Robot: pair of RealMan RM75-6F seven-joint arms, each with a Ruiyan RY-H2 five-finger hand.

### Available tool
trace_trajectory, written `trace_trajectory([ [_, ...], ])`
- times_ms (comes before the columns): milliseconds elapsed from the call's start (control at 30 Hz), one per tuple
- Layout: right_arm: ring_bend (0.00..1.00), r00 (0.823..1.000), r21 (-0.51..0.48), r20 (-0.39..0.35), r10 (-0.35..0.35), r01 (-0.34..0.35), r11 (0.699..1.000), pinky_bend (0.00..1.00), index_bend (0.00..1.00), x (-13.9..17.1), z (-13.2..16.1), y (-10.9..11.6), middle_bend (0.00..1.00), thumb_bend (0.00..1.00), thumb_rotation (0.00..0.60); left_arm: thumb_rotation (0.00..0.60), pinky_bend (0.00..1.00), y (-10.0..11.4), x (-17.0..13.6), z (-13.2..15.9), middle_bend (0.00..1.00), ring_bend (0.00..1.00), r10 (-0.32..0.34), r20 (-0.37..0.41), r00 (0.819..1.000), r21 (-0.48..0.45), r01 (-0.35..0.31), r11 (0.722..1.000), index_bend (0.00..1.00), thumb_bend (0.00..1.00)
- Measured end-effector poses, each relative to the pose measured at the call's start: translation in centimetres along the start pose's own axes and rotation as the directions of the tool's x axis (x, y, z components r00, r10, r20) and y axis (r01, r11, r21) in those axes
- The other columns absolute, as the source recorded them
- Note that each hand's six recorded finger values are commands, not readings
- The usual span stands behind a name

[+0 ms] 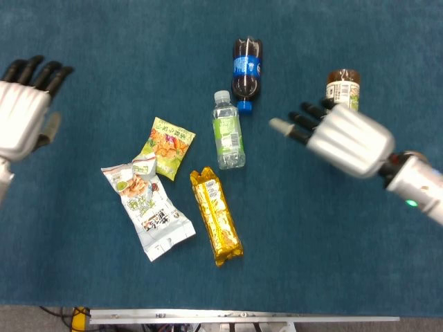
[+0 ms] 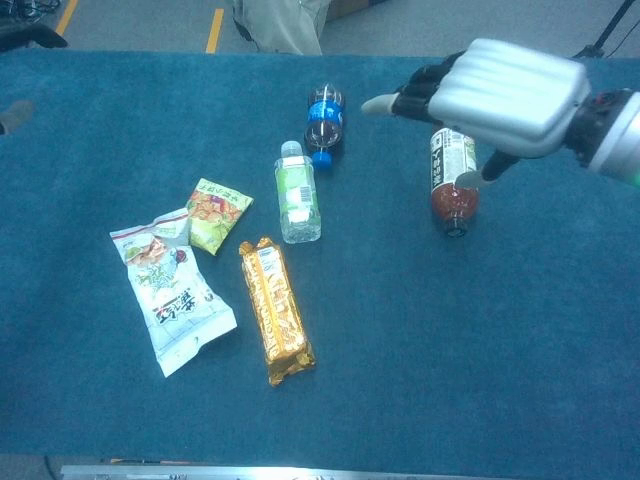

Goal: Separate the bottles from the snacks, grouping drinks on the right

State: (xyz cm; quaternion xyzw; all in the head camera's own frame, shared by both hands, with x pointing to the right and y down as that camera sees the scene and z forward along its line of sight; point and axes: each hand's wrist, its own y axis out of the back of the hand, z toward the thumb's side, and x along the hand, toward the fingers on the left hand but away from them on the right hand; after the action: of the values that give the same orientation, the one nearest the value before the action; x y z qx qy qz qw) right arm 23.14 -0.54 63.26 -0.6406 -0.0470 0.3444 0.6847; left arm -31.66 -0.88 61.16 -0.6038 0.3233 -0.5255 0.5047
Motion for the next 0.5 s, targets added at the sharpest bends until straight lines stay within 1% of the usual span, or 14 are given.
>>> trace_trajectory([
  [100, 0.25, 0.999, 0.045, -0.05, 0.008, -0.006, 0.999, 0.42, 0.12, -1.6, 1.2, 0.1, 0.28, 0.0, 0.6, 0.6, 0.15, 0.6, -1.3, -0.6, 0.16, 0.1, 0.024, -0.016, 1.0, 0.003, -0.024, 1.0, 0.13, 0.46],
  [267, 0.25, 0.993, 0.119, -0.12, 0.01, 0.004, 0.993, 0.4, 0.12, -4.6, 3.3, 0.5, 0.28, 0.0, 0.6, 0.6, 0.15, 1.0, -2.8, -1.2, 0.15, 0.1, 0.036, -0.035, 0.999, 0.001, -0.036, 0.999, 0.13, 0.46],
  [500, 0.24, 0.987, 0.17, -0.155, 0.031, -0.004, 0.985, 0.39, 0.12, -7.6, 4.9, -0.6, 0.28, 0.0, 0.6, 0.6, 0.15, 1.1, -3.7, -1.9, 0.15, 0.1, 0.04, -0.062, 0.997, -0.009, -0.041, 0.999, 0.12, 0.46],
])
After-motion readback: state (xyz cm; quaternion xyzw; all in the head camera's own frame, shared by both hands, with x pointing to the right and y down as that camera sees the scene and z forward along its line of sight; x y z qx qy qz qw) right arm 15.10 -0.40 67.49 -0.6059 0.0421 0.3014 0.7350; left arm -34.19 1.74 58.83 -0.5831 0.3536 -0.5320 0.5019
